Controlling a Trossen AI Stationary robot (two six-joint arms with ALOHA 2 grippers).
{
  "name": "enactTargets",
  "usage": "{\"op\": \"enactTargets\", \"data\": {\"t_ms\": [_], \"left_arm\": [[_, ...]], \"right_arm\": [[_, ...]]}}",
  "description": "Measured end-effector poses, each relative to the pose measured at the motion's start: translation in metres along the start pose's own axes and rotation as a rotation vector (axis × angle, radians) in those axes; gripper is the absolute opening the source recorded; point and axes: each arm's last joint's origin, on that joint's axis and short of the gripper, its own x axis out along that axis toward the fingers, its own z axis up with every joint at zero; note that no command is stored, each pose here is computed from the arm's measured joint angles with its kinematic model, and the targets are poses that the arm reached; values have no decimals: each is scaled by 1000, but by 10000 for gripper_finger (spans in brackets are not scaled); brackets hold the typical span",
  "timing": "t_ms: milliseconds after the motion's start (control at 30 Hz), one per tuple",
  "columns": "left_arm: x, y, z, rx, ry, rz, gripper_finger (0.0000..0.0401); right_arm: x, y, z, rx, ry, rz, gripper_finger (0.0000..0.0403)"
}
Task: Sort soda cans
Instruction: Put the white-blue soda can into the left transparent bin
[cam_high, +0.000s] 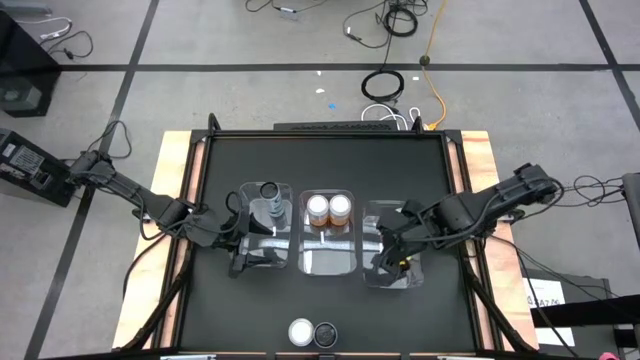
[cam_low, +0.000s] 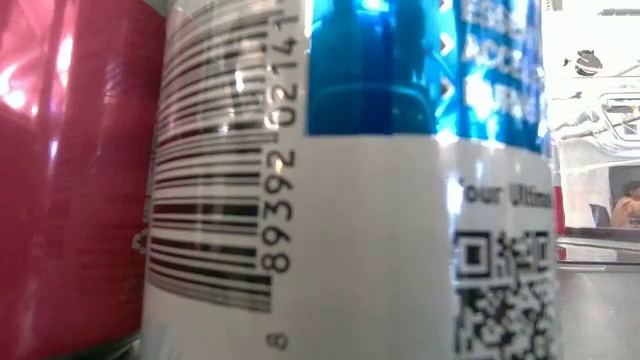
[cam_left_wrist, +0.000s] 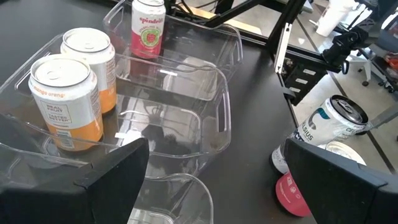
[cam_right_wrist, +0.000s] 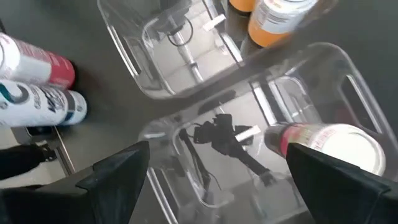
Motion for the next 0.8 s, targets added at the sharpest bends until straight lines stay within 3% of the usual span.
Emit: {"op": "enactTargets", "data": {"t_ms": [400, 800], "left_arm": [[0, 0, 0, -1, -1, -1, 384], [0, 0, 1, -3, -8, -4, 384]], "right_arm": [[8, 16, 11, 50, -79, 104, 371], [6, 23, 2, 94, -67, 117, 370]]}}
